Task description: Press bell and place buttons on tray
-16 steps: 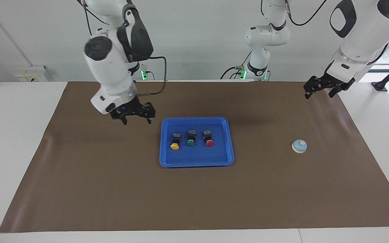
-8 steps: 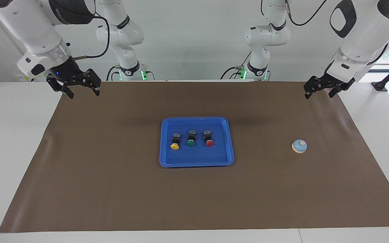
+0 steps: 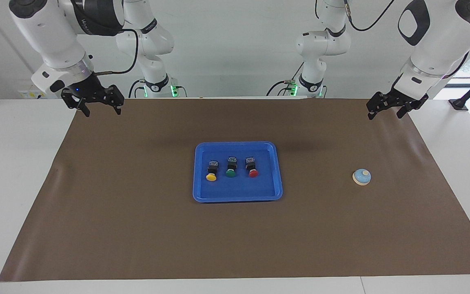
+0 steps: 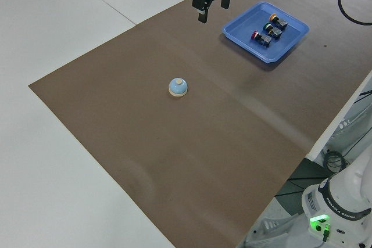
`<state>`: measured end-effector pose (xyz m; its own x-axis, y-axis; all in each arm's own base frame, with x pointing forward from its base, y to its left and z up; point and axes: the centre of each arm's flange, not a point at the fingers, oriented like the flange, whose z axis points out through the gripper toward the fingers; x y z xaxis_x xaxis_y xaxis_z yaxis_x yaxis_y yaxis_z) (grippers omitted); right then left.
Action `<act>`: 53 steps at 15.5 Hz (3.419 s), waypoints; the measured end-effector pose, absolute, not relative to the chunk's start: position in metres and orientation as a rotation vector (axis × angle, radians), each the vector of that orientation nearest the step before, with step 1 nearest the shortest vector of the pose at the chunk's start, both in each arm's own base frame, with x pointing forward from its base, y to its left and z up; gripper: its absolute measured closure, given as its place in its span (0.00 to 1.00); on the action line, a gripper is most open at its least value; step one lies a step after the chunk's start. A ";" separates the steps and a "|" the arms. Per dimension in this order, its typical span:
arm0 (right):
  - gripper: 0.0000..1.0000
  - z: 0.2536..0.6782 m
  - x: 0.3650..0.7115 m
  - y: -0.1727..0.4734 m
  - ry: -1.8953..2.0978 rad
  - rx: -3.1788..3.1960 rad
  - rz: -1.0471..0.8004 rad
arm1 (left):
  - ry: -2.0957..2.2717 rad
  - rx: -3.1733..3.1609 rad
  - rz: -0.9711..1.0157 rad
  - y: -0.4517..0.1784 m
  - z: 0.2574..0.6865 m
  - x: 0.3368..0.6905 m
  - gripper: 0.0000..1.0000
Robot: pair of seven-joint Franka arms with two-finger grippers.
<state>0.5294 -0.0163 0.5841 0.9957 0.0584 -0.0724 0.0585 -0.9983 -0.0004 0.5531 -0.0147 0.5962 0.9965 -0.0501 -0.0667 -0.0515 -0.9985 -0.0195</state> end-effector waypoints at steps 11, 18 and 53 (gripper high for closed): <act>0.00 0.594 0.530 -0.021 0.077 3.136 -0.076 | 0.080 -3.118 0.080 -0.015 0.597 0.555 0.00; 0.00 0.590 0.525 -0.021 0.078 3.136 -0.143 | 0.080 -3.119 0.074 -0.015 0.598 0.555 0.00; 0.00 0.590 0.524 -0.021 0.079 3.136 -0.149 | 0.069 -3.120 -0.044 0.022 0.364 0.585 0.99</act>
